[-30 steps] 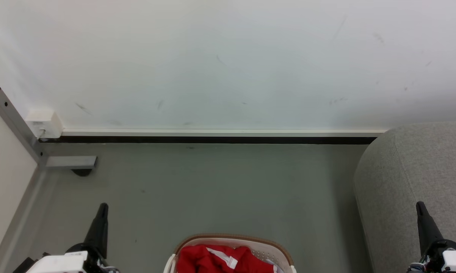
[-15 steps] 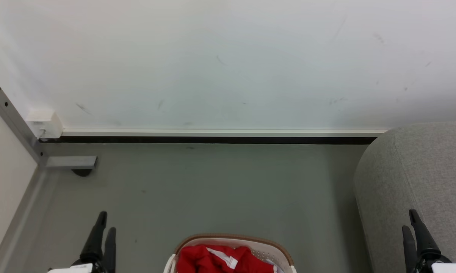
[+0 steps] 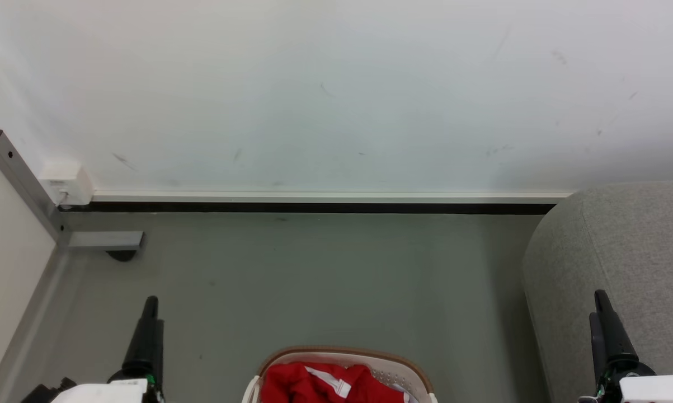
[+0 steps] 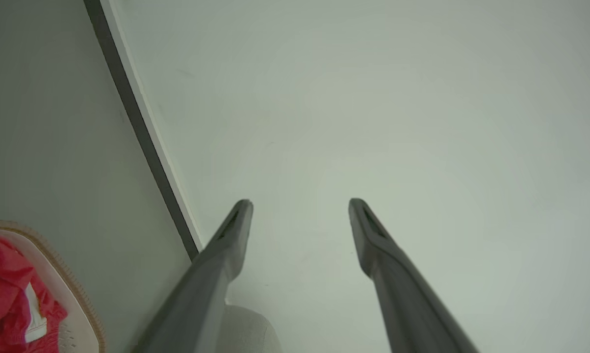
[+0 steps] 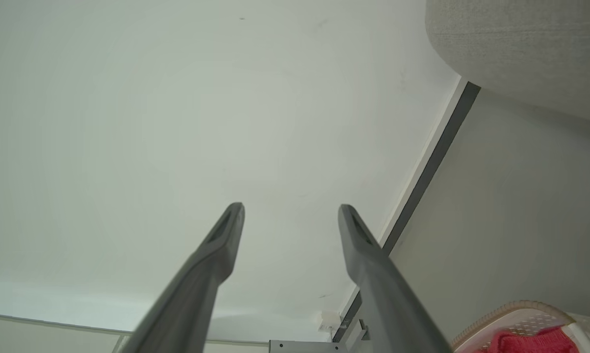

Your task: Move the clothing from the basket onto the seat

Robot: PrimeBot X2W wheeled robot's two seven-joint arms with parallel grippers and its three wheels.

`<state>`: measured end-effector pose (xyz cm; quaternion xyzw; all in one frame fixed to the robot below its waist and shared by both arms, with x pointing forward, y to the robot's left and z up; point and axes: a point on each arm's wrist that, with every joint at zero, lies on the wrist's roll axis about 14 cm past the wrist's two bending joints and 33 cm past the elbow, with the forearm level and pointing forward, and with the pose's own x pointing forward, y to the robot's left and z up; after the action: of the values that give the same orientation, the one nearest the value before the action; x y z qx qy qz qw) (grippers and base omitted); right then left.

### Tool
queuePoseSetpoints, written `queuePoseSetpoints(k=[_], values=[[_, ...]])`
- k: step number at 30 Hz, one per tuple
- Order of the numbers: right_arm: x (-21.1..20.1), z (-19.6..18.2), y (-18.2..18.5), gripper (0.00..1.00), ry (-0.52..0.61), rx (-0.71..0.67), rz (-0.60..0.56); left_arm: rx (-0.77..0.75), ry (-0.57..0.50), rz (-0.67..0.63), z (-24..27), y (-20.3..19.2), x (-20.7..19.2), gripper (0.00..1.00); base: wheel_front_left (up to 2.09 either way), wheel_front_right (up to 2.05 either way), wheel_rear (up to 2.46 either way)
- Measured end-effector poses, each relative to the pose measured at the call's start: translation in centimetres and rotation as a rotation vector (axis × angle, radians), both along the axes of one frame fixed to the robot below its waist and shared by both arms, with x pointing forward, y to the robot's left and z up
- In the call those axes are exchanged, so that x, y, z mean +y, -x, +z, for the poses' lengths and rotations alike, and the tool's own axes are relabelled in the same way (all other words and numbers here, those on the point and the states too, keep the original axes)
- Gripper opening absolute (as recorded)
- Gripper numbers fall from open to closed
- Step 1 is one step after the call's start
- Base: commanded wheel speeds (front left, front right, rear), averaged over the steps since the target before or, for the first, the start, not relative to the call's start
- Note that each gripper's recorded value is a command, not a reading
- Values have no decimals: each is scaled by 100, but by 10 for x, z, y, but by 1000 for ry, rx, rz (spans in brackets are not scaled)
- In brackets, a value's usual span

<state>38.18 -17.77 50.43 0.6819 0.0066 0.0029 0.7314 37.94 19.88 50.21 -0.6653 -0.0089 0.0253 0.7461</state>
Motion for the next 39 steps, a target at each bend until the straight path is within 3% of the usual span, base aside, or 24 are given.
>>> queuePoseSetpoints(k=[13, 16, 26, 34, 39], values=[[14, 16, 0, 100, 258, -59, 25, -35, -330, -5, 19, 0, -6, 100, 0, 0, 0], [17, 22, 0, 100, 382, -84, 42, -33, -427, -7, 20, 0, -8, 100, 0, 0, 0], [23, 33, 4, 100, 627, -141, 41, -44, -712, -19, 26, 3, -14, 100, 0, 0, 0], [23, 33, 7, 100, 795, -156, 31, -34, -865, -6, 27, 5, -14, 100, 0, 0, 0], [25, 32, 10, 100, 841, -163, 30, -32, -923, -2, 27, 7, -15, 100, 0, 0, 0]])
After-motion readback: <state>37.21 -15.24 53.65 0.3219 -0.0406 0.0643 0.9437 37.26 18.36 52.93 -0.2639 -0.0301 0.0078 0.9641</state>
